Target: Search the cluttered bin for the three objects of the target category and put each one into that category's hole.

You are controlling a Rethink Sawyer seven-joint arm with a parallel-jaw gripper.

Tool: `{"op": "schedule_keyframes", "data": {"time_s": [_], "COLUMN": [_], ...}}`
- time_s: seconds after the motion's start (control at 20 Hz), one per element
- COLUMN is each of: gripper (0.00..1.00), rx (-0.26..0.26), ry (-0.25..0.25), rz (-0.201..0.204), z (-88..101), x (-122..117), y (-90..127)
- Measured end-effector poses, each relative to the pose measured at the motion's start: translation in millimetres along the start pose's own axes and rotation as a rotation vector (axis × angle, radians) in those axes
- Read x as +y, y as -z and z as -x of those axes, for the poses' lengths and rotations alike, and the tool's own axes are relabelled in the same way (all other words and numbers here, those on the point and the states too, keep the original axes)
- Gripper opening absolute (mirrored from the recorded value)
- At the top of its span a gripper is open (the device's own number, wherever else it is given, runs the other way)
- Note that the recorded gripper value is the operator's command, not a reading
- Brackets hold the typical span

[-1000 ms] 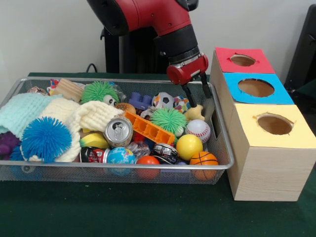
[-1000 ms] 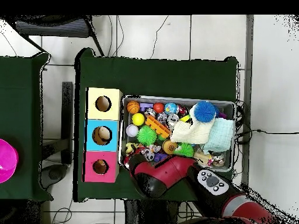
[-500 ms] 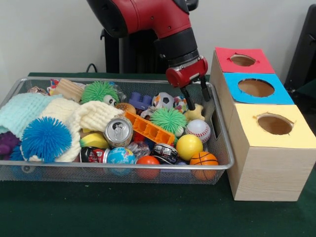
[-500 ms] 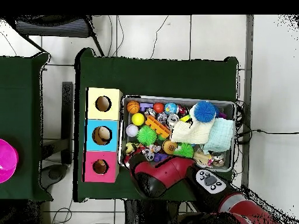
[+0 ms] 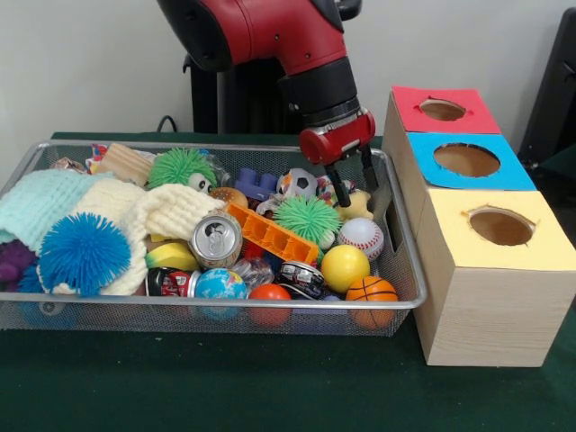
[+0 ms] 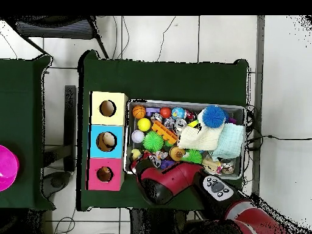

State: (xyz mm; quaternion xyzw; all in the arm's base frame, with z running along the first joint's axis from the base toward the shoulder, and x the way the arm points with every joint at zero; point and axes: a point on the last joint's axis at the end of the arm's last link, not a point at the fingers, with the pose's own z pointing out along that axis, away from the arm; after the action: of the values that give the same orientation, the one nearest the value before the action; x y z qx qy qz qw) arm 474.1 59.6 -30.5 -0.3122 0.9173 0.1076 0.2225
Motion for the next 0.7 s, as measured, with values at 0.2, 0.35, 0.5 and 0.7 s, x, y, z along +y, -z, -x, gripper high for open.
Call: {"op": "schedule_keyframes", "data": {"time_s": [0.2, 0.35, 0.5, 0.7], "gripper": [1.0, 1.0, 1.0, 1.0], "rx": [0.012, 0.004, -0.014, -0.019], "ry": [0.006, 0.009, 0.011, 0.018], "rz": [-0.007, -0.011, -0.022, -0.032], "z": [-5.0, -5.8, -7.6, -13.9], "x": [0.0, 0.4, -1.6, -0.7], "y": [-6.1, -11.0, -17.2, -22.0]}}
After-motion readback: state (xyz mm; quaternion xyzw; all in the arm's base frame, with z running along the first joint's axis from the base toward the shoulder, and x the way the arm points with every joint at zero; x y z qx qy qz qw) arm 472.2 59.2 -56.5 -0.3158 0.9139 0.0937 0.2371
